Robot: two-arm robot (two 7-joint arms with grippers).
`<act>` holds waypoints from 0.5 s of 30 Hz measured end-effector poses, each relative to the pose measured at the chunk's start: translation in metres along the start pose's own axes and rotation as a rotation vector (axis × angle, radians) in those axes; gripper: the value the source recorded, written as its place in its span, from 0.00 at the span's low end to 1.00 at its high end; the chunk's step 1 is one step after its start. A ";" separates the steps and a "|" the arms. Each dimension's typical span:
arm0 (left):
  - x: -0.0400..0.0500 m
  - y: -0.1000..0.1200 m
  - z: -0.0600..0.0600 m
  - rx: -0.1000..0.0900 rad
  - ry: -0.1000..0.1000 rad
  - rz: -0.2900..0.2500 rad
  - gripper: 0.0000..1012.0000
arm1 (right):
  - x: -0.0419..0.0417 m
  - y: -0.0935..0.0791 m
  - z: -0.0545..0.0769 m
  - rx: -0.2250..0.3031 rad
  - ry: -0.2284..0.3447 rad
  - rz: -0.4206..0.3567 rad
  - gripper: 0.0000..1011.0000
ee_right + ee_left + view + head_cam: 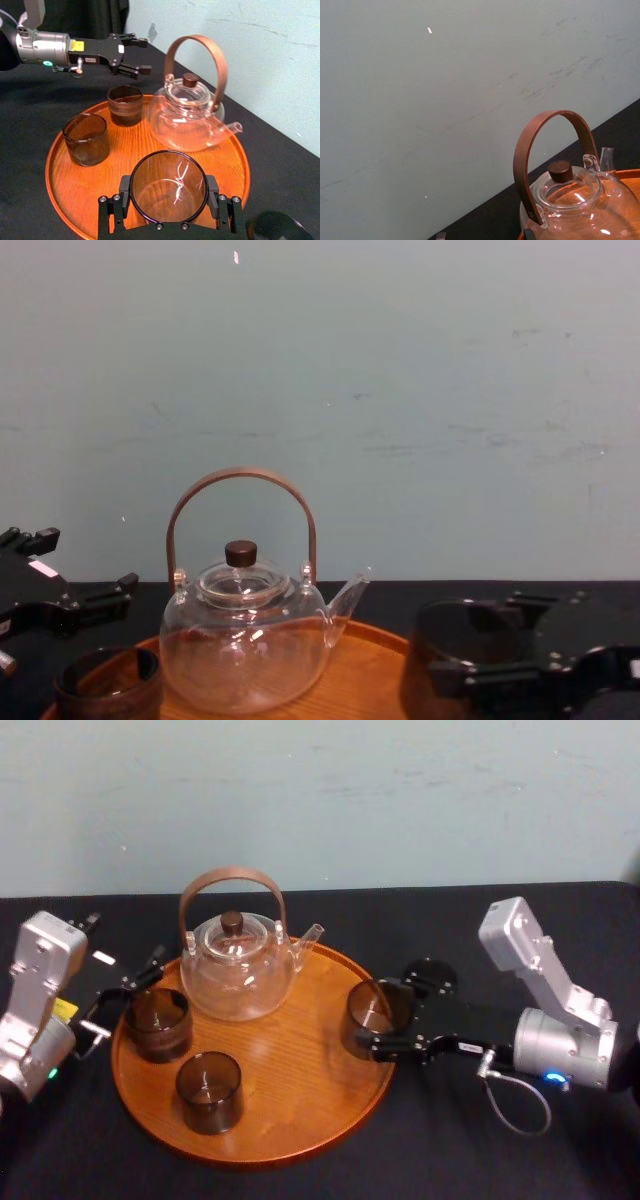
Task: Pick up the glass from the table and place it on the tray.
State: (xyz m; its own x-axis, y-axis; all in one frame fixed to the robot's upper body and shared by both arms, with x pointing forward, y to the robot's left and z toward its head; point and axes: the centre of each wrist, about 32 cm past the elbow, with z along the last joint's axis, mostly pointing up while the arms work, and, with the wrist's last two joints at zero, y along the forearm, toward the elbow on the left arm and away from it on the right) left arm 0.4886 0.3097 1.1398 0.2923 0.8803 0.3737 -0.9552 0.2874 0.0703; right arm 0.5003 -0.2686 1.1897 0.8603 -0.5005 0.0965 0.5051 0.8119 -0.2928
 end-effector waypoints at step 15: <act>0.0000 0.000 0.000 0.000 0.000 0.000 0.99 | -0.0096 0.031 -0.001 0.036 -0.001 0.056 0.89</act>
State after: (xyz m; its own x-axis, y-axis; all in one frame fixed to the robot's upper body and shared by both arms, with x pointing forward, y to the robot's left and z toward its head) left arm 0.4886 0.3097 1.1398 0.2923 0.8803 0.3737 -0.9552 0.2873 0.0703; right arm 0.5075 -0.2390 1.1790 0.8874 -0.4538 0.0817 0.4583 0.8490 -0.2631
